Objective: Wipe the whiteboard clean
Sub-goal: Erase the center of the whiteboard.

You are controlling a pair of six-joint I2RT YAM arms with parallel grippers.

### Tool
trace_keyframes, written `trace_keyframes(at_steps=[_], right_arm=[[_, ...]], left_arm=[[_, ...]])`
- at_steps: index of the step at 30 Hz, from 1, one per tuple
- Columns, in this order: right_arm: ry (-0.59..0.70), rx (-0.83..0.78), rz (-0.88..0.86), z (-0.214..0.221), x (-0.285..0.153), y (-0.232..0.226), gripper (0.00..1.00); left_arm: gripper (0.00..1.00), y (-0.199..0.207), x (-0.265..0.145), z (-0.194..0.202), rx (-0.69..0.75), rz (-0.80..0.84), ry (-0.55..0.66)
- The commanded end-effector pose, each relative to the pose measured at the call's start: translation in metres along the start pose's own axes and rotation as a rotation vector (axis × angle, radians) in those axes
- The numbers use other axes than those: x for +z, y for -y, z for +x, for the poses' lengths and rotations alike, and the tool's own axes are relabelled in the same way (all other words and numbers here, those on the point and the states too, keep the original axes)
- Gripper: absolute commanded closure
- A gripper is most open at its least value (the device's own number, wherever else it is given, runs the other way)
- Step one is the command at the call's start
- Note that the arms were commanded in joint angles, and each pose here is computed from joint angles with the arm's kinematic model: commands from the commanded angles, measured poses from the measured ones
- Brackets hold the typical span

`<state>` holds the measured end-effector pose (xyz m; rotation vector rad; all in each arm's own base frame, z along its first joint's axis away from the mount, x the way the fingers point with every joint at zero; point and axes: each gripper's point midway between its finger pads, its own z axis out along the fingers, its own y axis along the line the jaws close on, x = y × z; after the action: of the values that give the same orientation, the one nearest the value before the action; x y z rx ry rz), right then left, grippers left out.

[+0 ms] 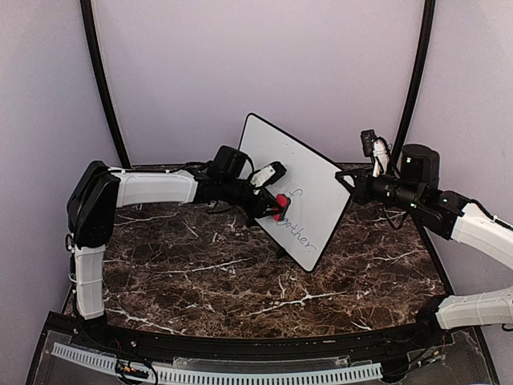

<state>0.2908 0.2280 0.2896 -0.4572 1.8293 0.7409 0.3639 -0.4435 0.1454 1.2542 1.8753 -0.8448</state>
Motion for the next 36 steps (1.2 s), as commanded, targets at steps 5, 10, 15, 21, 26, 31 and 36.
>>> trace_keyframes(at_steps=[5, 10, 15, 21, 26, 31, 36], right_arm=[[-0.174, -0.081, -0.168, 0.051, 0.003, -0.030, 1.00], [-0.176, -0.081, -0.170, 0.052, 0.004, -0.030, 1.00], [-0.178, -0.082, -0.168, 0.052, 0.004, -0.029, 1.00], [-0.178, -0.084, -0.167, 0.052, 0.004, -0.030, 1.00], [-0.177, -0.085, -0.166, 0.051, 0.004, -0.029, 1.00], [-0.175, -0.085, -0.169, 0.050, 0.004, -0.030, 1.00], [-0.172, -0.089, -0.166, 0.049, 0.002, -0.030, 1.00]], left_arm=[[0.85, 0.012, -0.026, -0.090, 0.156, -0.023, 0.194], [0.85, 0.024, -0.023, -0.096, 0.177, -0.008, 0.197], [0.85, 0.035, -0.024, -0.106, 0.201, 0.003, 0.215], [0.85, 0.049, -0.021, -0.108, 0.217, 0.020, 0.230], [0.85, 0.054, -0.012, -0.097, 0.206, 0.016, 0.236], [0.85, 0.026, -0.007, -0.076, 0.156, -0.101, 0.238], [0.85, -0.024, -0.016, -0.059, 0.050, -0.225, 0.244]])
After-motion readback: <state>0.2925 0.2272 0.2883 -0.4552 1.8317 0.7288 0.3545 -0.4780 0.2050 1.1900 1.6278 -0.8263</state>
